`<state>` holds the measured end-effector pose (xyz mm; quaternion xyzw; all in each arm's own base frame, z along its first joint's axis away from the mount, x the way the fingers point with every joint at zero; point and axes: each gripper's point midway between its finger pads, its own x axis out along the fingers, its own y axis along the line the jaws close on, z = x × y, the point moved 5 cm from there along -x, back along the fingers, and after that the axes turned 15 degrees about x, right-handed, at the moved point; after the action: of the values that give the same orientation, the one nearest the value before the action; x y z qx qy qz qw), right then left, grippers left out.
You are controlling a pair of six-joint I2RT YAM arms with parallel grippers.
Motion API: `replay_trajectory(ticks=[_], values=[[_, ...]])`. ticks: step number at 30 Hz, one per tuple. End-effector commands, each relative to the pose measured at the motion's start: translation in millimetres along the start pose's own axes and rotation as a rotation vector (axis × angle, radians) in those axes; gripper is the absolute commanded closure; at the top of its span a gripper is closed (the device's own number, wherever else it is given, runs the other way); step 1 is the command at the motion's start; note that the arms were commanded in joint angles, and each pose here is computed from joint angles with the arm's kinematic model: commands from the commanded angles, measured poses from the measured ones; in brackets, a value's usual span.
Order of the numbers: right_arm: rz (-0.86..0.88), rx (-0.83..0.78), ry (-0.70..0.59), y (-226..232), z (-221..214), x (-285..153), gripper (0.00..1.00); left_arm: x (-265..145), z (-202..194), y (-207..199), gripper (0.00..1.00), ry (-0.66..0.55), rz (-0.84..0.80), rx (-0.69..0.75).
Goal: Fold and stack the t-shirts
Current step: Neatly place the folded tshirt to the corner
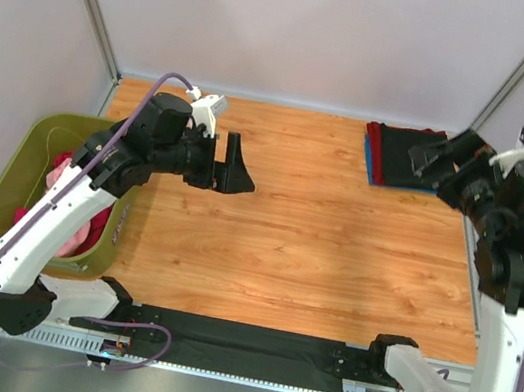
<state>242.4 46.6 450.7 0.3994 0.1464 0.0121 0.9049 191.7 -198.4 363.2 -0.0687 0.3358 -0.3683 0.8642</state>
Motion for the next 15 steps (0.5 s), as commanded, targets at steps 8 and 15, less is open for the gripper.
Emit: replay_trajectory(ticks=[8,15], values=[[-0.092,0.122,0.255,-33,-67,-89,0.0,-43,5,-27,0.0,-0.084,-0.139,0.041],[0.007,0.165,0.308,-26,-79,-90,0.0,-71,3,-34,0.0,-0.186,-0.143,0.024]])
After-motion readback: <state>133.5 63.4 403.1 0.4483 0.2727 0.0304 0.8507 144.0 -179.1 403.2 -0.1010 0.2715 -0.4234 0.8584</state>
